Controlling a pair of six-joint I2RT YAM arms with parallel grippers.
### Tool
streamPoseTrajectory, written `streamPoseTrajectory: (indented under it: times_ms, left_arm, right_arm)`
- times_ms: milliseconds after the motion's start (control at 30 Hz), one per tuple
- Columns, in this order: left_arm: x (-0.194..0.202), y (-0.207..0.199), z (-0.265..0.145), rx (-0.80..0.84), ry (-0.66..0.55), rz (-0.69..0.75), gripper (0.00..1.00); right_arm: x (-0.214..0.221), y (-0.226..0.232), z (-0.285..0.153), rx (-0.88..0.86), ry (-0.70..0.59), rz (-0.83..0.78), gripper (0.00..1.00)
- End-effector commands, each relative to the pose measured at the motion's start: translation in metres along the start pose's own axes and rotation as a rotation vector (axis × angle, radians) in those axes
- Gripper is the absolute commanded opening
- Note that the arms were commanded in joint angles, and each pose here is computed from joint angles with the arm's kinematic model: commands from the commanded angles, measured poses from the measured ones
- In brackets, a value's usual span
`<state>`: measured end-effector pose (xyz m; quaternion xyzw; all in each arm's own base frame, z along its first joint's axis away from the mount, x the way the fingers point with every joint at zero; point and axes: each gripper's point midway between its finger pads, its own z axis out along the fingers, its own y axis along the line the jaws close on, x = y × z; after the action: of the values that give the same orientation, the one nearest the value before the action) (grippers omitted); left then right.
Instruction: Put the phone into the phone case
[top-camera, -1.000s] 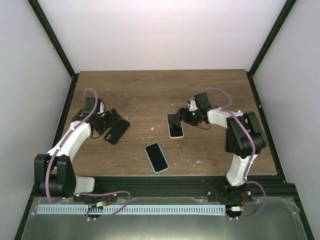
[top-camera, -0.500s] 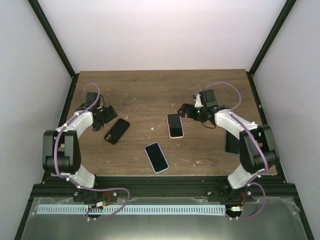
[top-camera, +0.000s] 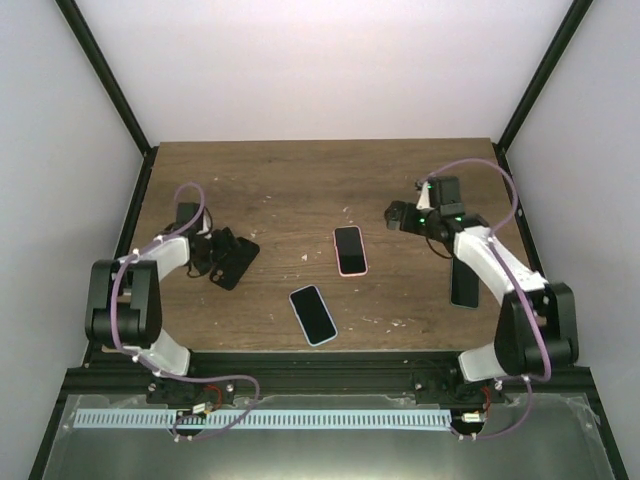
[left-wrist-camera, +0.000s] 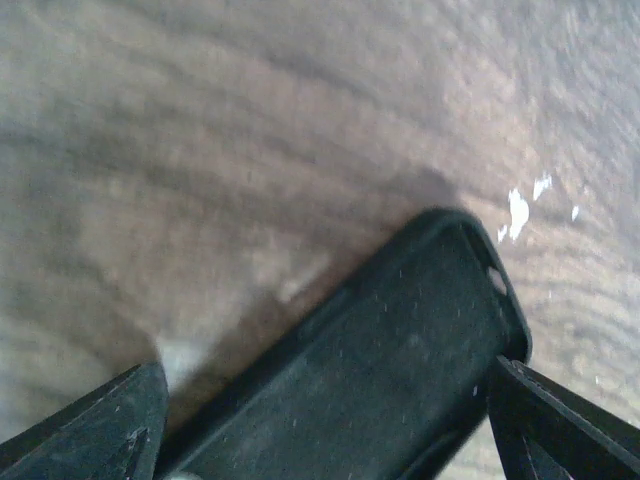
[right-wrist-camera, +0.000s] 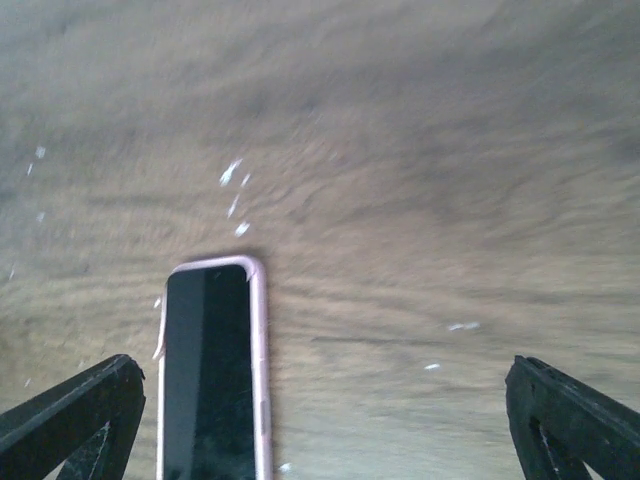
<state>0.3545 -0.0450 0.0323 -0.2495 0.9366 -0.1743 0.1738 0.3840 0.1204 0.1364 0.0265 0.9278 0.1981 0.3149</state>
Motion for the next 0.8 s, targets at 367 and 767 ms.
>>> streamPoseTrajectory:
  times_ms: [367, 767]
  left_arm:
    - [0.106, -0.043, -0.004, 0.227, 0.184, -0.014, 0.9]
    - [0.139, -0.097, -0.018, 0.381, 0.213, 0.034, 0.9]
  right_arm:
    - [-0.049, -0.149, -0.08, 0.411, -0.197, 0.114, 1.0]
    - [0.047, -0.225, -0.029, 0.49, 0.094, 0.37, 1.0]
